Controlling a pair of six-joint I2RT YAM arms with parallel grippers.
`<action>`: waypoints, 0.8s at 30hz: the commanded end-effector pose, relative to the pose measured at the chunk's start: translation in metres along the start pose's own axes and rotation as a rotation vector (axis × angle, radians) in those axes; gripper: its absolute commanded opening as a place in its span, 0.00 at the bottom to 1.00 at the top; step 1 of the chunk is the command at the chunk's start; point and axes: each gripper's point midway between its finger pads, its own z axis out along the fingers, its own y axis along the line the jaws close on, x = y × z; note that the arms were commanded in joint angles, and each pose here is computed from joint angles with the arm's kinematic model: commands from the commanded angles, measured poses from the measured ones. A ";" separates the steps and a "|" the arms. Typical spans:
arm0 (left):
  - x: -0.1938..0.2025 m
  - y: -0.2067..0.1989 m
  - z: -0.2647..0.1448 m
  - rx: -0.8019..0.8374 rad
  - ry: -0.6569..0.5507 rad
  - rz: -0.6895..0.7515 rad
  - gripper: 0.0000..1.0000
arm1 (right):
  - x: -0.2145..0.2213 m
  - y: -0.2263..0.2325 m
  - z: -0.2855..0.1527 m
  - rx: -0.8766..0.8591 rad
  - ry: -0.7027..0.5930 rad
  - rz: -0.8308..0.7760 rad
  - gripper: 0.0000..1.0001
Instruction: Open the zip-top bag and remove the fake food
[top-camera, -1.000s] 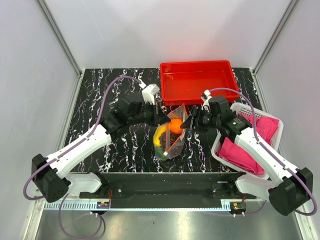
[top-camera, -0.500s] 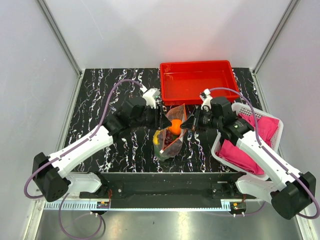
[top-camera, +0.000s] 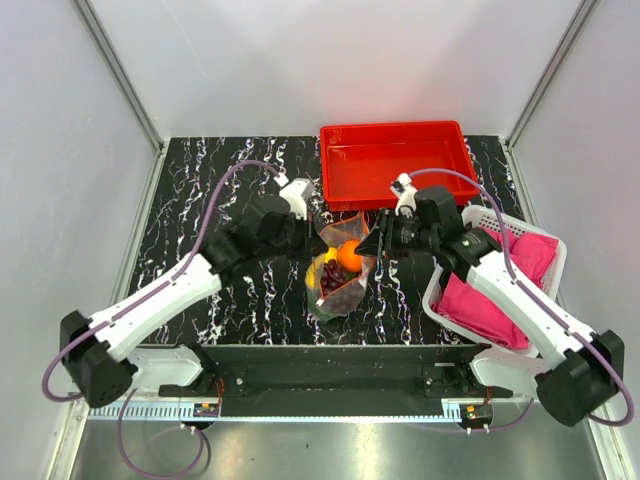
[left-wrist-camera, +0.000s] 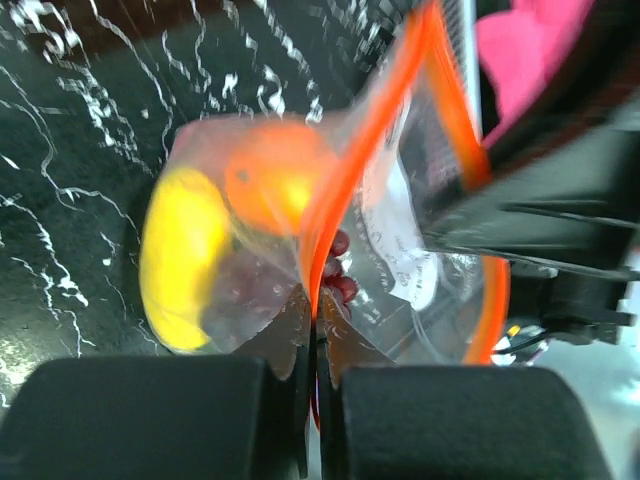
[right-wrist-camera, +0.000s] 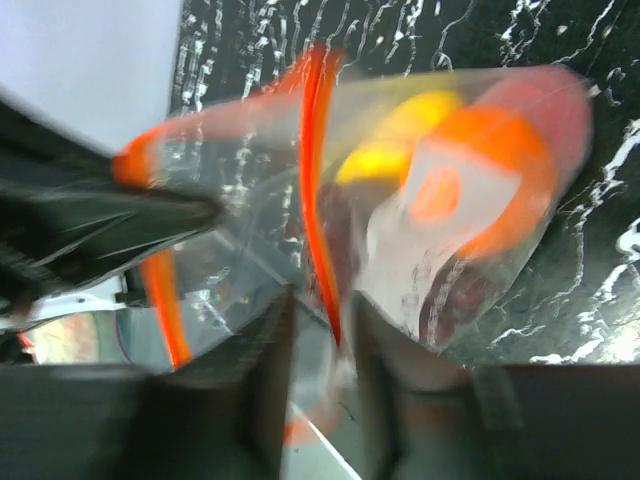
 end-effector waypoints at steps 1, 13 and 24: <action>-0.030 -0.016 -0.024 0.046 -0.119 -0.013 0.00 | -0.013 0.003 0.001 0.032 0.018 -0.107 0.44; -0.022 -0.017 -0.019 0.072 -0.109 -0.051 0.00 | -0.032 0.020 -0.049 0.160 -0.034 -0.178 0.64; -0.021 -0.018 -0.020 0.082 -0.120 -0.079 0.00 | 0.007 0.071 -0.009 -0.014 0.092 -0.226 0.55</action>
